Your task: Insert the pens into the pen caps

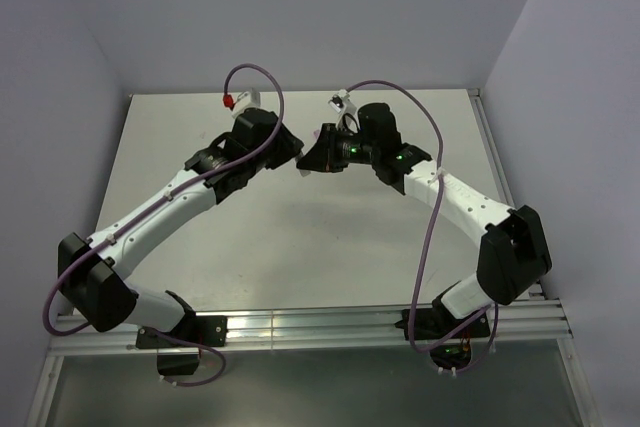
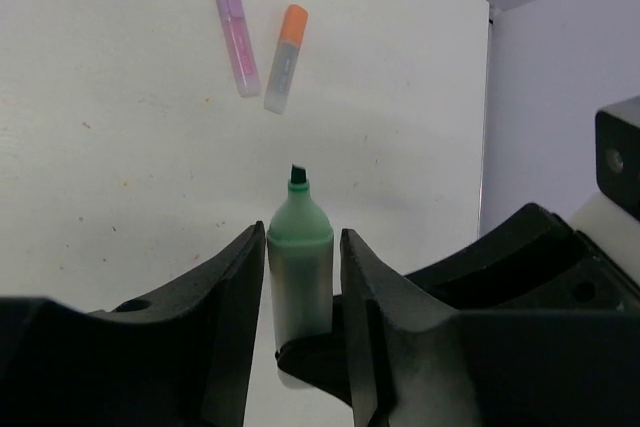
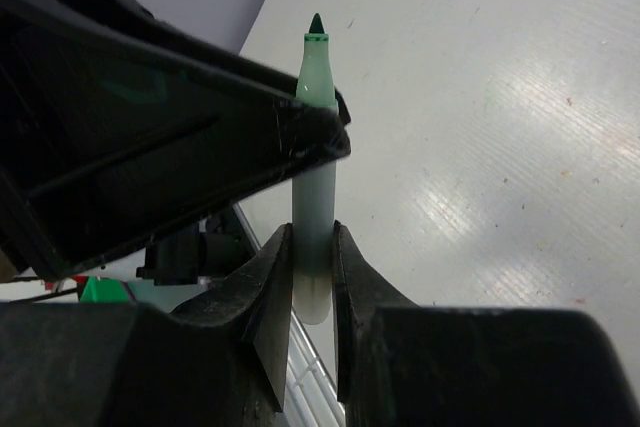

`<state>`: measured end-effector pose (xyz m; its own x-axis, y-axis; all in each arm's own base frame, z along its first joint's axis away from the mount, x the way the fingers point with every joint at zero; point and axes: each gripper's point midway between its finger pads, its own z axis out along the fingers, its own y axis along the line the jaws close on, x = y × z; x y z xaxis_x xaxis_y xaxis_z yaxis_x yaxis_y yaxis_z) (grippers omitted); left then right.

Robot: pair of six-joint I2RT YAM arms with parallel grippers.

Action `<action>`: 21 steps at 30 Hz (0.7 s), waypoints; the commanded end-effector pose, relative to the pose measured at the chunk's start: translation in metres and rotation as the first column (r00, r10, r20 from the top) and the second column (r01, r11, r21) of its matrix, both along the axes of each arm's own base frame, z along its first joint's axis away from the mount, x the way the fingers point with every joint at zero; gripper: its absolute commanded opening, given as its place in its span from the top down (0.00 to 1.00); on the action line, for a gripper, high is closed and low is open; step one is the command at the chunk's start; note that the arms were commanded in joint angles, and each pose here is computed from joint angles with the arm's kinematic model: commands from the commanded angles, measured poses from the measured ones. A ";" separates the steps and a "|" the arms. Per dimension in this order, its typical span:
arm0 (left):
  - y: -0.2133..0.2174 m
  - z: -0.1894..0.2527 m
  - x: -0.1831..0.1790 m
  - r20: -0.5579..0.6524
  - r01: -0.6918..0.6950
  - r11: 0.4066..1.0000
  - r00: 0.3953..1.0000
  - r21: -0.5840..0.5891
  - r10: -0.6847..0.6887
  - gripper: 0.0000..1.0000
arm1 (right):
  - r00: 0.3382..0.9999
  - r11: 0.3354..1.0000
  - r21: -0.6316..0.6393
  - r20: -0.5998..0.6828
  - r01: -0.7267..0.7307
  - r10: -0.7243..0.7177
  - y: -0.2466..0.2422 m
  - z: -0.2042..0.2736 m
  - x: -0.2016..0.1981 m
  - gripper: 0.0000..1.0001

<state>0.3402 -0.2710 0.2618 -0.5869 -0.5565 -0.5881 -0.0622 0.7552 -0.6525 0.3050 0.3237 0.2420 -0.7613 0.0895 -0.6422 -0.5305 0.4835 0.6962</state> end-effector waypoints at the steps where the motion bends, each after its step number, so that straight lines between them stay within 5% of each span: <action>1: 0.003 0.030 0.014 0.091 -0.035 0.999 0.995 -0.010 0.036 0.59 | 0.997 0.998 0.040 0.061 -0.048 0.045 0.001 0.024 -0.016 1.00; 6: 0.005 0.032 0.016 0.098 -0.055 0.998 0.994 -0.014 0.057 0.58 | 0.997 0.998 0.040 0.062 -0.048 0.046 0.000 0.025 -0.017 1.00; 14: -0.001 0.032 0.014 0.091 -0.018 1.000 0.996 -0.020 0.019 0.75 | 0.997 0.998 0.038 0.066 -0.041 0.039 -0.001 0.025 -0.016 1.00; 18: -0.001 0.030 0.012 0.087 -0.011 1.000 0.996 -0.021 0.013 1.00 | 0.997 0.999 0.037 0.067 -0.039 0.036 0.000 0.025 -0.013 1.00; 21: -0.002 0.032 0.010 0.094 -0.004 0.999 0.996 -0.032 0.007 1.00 | 0.998 0.999 0.035 0.059 -0.039 0.037 0.002 0.023 -0.011 1.00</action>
<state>0.3472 -0.2673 0.2689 -0.5555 -0.5629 -0.6121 -0.0608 0.7616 -0.6452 0.2974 0.3237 0.2448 -0.7625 0.0768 -0.6424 -0.5408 0.4694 0.6980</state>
